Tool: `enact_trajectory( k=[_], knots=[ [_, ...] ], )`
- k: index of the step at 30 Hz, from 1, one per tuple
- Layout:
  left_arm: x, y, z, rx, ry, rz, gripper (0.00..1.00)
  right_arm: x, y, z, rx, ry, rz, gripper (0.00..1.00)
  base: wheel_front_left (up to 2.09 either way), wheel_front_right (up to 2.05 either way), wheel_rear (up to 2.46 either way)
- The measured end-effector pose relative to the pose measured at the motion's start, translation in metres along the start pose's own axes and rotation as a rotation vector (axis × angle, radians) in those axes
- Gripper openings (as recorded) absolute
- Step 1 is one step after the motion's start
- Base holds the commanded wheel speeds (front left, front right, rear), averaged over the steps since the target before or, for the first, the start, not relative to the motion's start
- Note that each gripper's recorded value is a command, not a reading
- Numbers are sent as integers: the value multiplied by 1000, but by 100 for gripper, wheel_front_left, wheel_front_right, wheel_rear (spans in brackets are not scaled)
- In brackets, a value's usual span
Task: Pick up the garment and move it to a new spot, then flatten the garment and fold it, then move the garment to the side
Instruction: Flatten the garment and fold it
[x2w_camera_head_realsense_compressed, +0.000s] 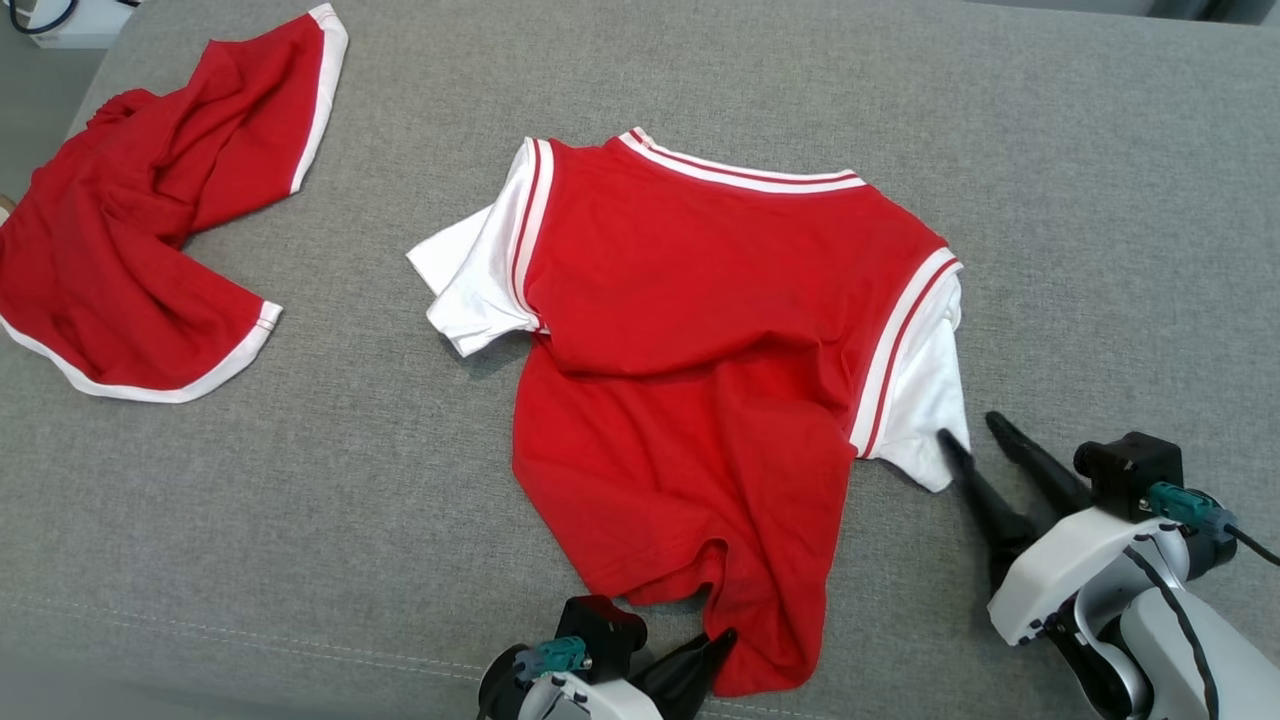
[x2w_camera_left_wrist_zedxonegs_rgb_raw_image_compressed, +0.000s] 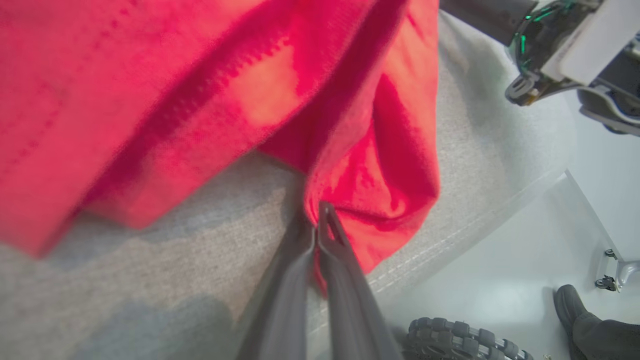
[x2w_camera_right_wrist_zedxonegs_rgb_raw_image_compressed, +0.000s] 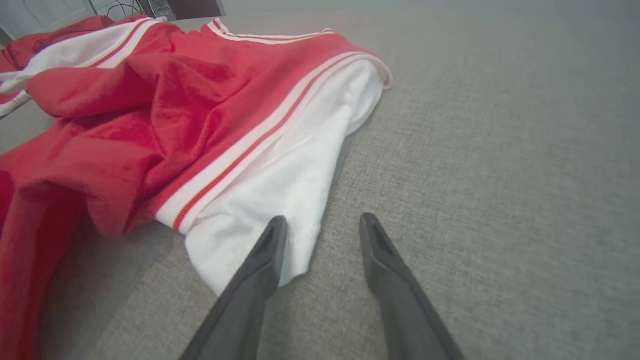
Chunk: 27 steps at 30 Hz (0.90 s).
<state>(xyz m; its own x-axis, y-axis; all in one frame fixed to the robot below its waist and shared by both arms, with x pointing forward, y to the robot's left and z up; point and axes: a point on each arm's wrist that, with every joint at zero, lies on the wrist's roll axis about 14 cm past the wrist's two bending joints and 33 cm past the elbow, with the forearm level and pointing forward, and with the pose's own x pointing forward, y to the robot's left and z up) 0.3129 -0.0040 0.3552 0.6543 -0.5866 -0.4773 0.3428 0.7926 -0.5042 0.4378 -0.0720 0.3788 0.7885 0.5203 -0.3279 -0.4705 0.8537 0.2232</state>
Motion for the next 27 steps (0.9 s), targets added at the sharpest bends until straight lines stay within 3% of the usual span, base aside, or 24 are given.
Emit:
enact_trajectory(
  k=[5,11,20,25,27],
  knots=[
    [2,-1,-1,-34,-14,2,0,-1,-5,0,10,-4,-15,0,0,0,0],
    [1,-2,4,-59,-44,-2,0,-10,-40,29,86,-139,-129,0,0,0,0],
    [-39,26,22,-175,-130,103,0,-94,-85,21,166,-241,-367,0,0,0,0],
    [-53,22,29,-198,-115,101,0,-129,-76,9,220,-241,-441,0,0,0,0],
    [-54,20,34,-207,-94,73,0,-130,-72,8,290,-240,-451,0,0,0,0]
  ],
)
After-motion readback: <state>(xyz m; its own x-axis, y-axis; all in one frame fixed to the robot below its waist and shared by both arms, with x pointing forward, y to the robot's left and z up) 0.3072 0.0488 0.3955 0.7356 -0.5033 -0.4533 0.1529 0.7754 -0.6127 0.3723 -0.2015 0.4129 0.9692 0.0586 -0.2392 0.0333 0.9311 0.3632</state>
